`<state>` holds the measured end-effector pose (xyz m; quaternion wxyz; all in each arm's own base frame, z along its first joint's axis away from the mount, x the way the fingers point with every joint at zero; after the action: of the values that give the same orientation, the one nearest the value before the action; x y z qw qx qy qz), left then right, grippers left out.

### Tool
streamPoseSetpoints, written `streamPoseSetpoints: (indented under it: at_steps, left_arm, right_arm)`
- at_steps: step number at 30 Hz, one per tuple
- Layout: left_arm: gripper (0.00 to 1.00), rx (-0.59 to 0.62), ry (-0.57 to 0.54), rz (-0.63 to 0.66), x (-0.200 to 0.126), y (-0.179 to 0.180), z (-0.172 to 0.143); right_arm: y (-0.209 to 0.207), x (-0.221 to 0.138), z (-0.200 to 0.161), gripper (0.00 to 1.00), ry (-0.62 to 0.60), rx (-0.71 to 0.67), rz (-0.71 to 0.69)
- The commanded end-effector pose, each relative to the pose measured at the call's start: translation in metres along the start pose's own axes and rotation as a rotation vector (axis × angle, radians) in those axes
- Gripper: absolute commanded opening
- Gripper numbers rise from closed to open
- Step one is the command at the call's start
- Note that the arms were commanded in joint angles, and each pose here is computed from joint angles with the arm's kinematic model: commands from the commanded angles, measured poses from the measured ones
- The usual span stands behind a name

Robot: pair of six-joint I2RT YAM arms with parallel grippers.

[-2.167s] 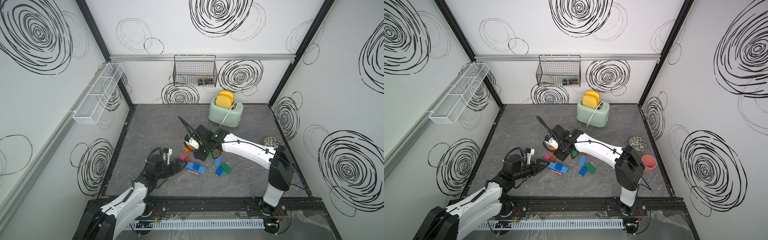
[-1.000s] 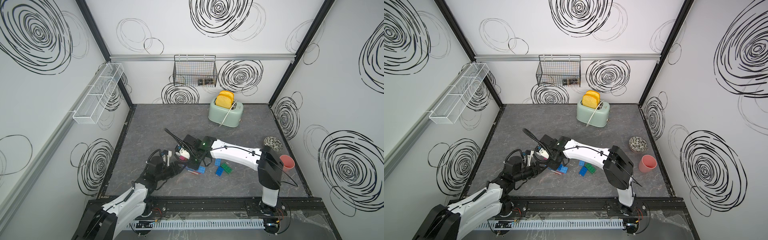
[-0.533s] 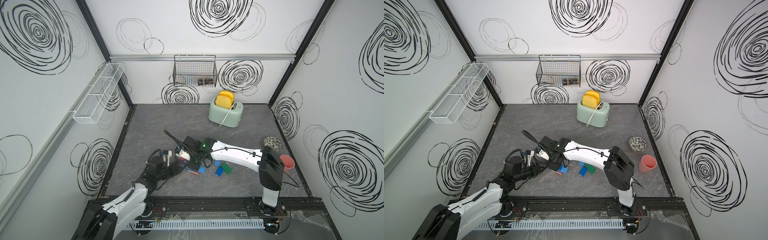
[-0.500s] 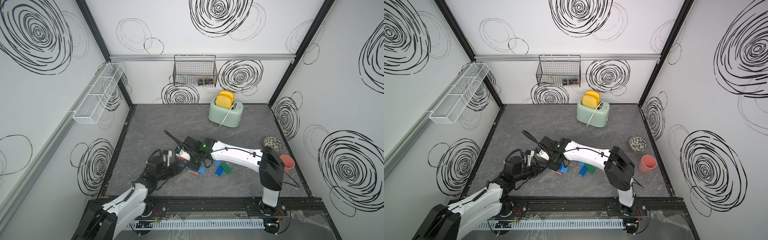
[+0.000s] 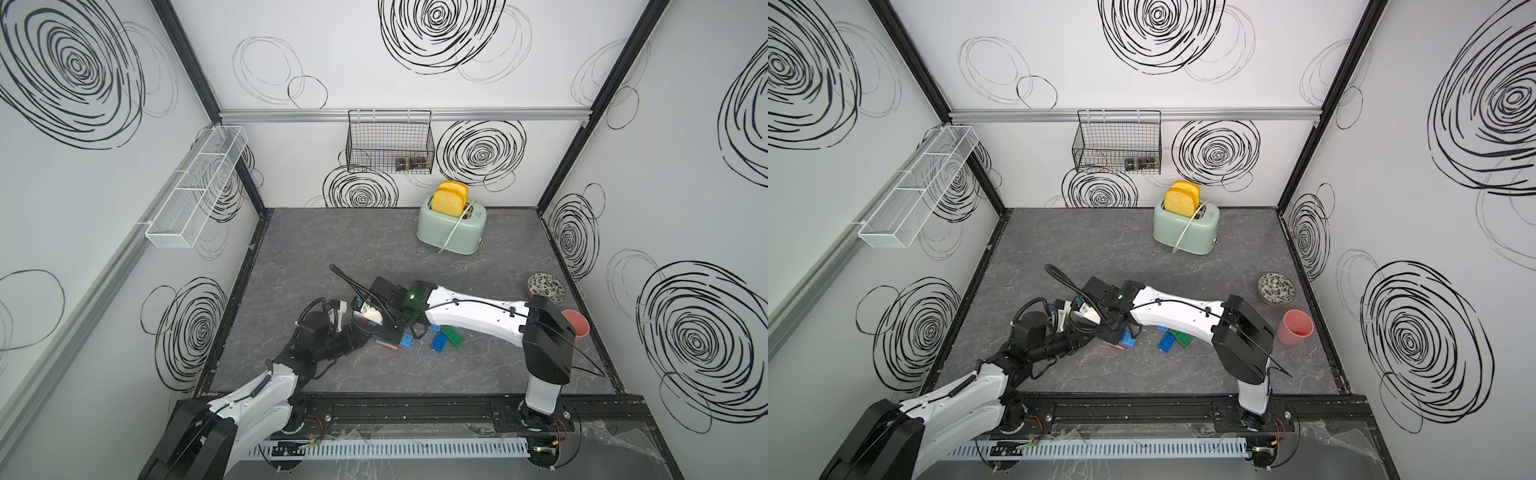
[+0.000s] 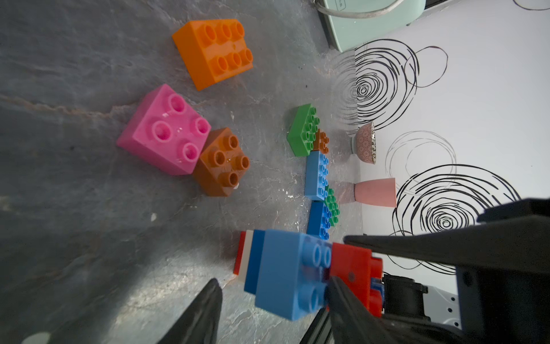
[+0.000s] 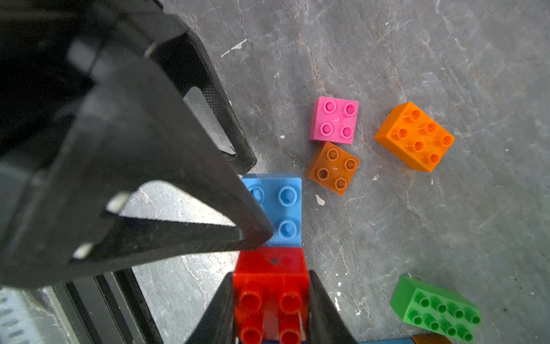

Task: Assemble a heart with lego
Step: Assemble the lego brick with the lego brick.

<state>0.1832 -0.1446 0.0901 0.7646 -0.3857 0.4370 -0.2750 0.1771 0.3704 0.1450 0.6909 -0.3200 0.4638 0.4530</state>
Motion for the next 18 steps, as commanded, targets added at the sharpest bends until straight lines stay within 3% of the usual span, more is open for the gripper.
streamPoseSetpoints:
  at_steps: [1, 18]
  left_arm:
    - [0.6, 0.009, -0.009, 0.016, 0.001, 0.0, 0.002]
    - [0.62, -0.051, -0.098, -0.004, -0.019, -0.006, 0.019]
  right_arm:
    - [0.003, 0.019, -0.042, 0.2, 0.187, -0.049, -0.014]
    - [0.0, 0.051, -0.08, 0.19, 0.412, -0.025, -0.011]
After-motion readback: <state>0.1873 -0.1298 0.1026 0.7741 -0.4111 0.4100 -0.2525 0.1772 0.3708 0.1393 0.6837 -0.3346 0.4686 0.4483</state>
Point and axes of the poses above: each gripper's point midway between its finger pads, its own x axis out along the fingers, its own y axis along the line the jaws close on, z = x × y, the point moved 5 cm from there along -x, back along the fingers, and after that the axes turned 4 degrees about x, right-handed, at the moved point
